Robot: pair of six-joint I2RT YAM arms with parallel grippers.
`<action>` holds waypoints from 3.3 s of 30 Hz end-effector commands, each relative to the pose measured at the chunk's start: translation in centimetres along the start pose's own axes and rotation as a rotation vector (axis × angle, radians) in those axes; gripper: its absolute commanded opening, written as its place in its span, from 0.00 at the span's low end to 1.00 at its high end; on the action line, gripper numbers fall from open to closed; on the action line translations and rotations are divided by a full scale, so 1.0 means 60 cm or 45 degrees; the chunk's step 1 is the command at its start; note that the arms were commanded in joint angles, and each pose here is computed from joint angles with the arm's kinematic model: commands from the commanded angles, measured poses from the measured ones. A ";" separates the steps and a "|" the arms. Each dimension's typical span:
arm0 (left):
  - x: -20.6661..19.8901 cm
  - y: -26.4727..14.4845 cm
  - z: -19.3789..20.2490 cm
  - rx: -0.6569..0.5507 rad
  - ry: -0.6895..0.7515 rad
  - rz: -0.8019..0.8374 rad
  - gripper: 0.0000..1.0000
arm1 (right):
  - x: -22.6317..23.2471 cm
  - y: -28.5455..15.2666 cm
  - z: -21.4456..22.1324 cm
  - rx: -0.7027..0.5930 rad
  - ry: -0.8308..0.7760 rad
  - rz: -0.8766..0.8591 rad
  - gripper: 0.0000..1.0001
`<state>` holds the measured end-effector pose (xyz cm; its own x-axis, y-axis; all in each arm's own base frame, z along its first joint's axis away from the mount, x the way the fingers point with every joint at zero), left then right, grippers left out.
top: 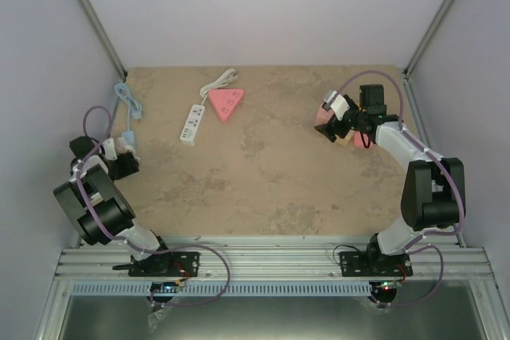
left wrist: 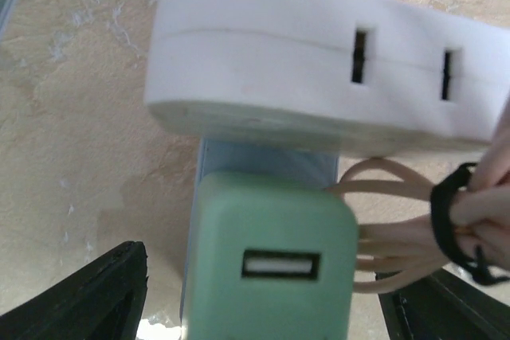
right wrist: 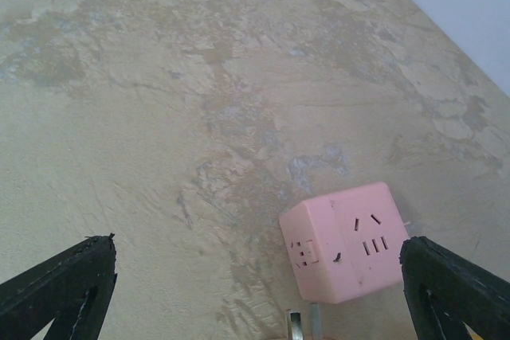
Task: Pull the plug off the socket
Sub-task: Pick up the socket from the center of the board, then place the socket at the center of the board.
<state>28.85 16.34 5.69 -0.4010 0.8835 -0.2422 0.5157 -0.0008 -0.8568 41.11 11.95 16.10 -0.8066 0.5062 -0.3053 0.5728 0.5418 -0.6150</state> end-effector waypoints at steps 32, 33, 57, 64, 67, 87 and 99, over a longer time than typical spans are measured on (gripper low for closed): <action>-0.003 -0.016 -0.046 -0.069 0.254 -0.120 0.22 | -0.003 0.002 0.006 0.017 -0.004 0.019 0.98; -0.007 -0.024 -0.052 -0.096 0.270 -0.118 0.21 | -0.004 0.002 0.006 0.017 -0.006 0.020 0.98; -0.242 -0.202 -0.135 -0.418 0.734 0.420 0.05 | -0.006 0.001 0.009 0.029 -0.019 0.036 0.98; -0.288 -0.277 -0.187 -0.596 0.736 0.455 0.00 | -0.009 -0.001 0.009 0.027 -0.019 0.042 0.98; -0.297 -0.302 -0.205 -0.655 0.733 0.463 0.00 | -0.009 -0.002 0.009 0.026 -0.018 0.043 0.98; -0.290 -0.282 -0.159 -0.584 0.821 0.467 0.00 | -0.010 0.000 0.013 0.028 -0.007 0.037 0.98; -0.330 -0.389 -0.233 -0.758 0.774 0.532 0.00 | -0.009 -0.004 0.011 0.019 -0.009 0.039 0.98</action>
<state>35.05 6.03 31.03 0.2349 0.9668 -0.1007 0.8382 -0.2539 -0.4826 41.40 11.26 15.87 -0.7904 0.5200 -0.3240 0.5916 0.5104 -0.6241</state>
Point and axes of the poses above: each gripper's point midway between its finger pads, its own y axis out along the fingers, its own x axis along the line the jaws close on, z = x × y, the point moved 2 cm from there along -y, back along the fingers, and after that the axes turned 6 degrees about -y, right-handed, at the moved point
